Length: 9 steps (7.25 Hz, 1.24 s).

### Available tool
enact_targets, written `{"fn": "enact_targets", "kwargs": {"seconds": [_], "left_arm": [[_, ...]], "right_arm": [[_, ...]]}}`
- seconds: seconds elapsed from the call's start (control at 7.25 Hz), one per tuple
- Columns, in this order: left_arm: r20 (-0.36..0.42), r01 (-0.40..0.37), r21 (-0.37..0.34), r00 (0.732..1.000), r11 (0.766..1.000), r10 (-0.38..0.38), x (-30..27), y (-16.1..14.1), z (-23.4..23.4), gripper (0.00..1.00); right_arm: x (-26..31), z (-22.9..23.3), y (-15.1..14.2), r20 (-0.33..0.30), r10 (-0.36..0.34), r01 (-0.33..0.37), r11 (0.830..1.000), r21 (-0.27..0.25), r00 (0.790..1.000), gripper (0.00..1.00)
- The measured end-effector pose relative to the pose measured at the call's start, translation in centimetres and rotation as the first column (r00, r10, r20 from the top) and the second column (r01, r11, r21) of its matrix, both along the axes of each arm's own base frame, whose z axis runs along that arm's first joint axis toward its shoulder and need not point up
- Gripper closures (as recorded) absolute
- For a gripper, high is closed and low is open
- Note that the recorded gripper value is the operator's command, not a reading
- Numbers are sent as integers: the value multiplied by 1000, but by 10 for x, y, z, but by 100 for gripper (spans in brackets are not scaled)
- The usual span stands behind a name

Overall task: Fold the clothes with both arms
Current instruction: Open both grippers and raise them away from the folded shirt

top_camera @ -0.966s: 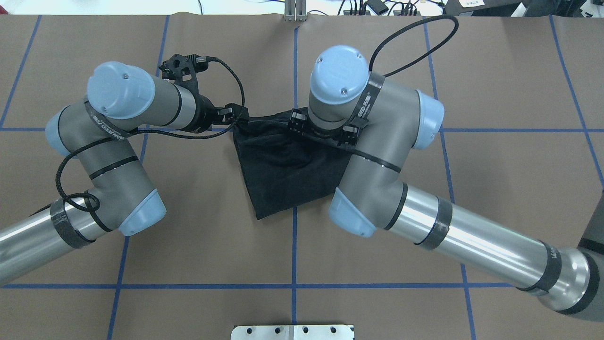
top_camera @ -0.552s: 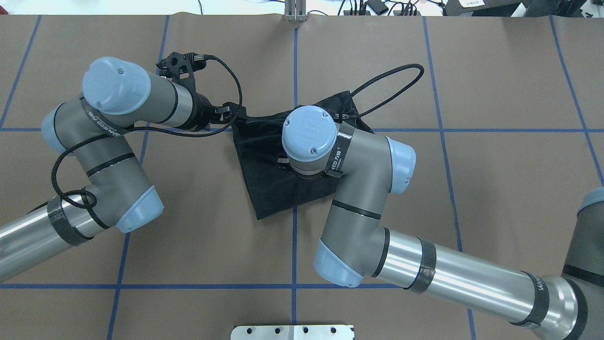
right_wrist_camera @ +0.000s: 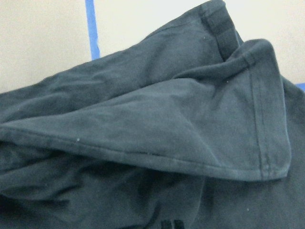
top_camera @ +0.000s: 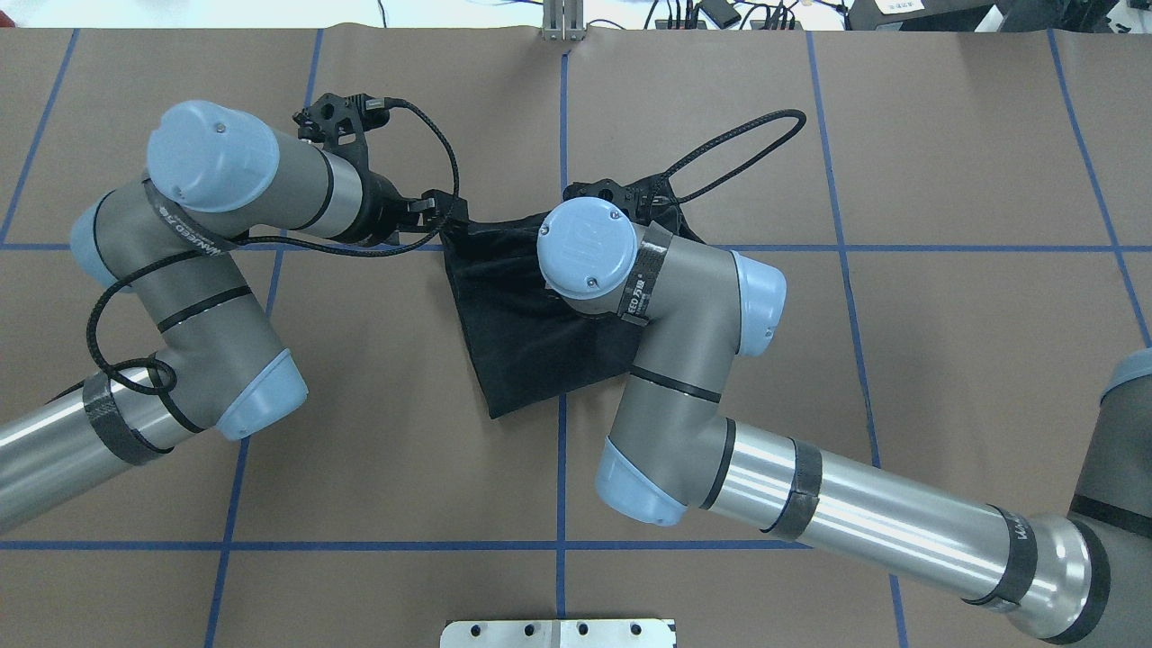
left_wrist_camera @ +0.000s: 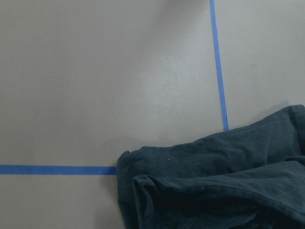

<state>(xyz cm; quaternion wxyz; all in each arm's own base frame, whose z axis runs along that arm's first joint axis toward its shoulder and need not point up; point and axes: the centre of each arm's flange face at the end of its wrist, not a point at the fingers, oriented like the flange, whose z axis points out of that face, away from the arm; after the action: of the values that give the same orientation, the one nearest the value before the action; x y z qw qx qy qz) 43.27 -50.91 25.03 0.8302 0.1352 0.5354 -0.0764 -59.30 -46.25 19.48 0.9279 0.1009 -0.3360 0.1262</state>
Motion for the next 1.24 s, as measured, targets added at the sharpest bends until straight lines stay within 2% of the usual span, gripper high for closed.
{"fn": "enact_targets", "kwargs": {"seconds": [0.41, 0.55, 0.97, 1.1, 1.24], "left_arm": [[-14, -18, -7, 1000, 1000, 18, -14, 5, 2, 0], [-14, -19, -7, 1000, 1000, 19, -15, 5, 2, 1], [-23, -20, 0, 1000, 1000, 20, -19, 9, -4, 0], [-24, -20, 1, 1000, 1000, 20, -20, 9, -5, 0], [-24, -20, 1, 1000, 1000, 20, -20, 10, -5, 0]], "right_arm": [[-13, 4, -30, 28, 26, -27, 999, 25, 999, 100], [-11, -1, -53, 27, 50, -51, 998, 26, 998, 100], [3, 6, -161, 3, 124, -124, 991, 55, 992, 100], [15, 11, -183, 1, 128, -128, 989, 72, 992, 100], [26, 9, -196, 8, 122, -122, 989, 81, 993, 54]]}}
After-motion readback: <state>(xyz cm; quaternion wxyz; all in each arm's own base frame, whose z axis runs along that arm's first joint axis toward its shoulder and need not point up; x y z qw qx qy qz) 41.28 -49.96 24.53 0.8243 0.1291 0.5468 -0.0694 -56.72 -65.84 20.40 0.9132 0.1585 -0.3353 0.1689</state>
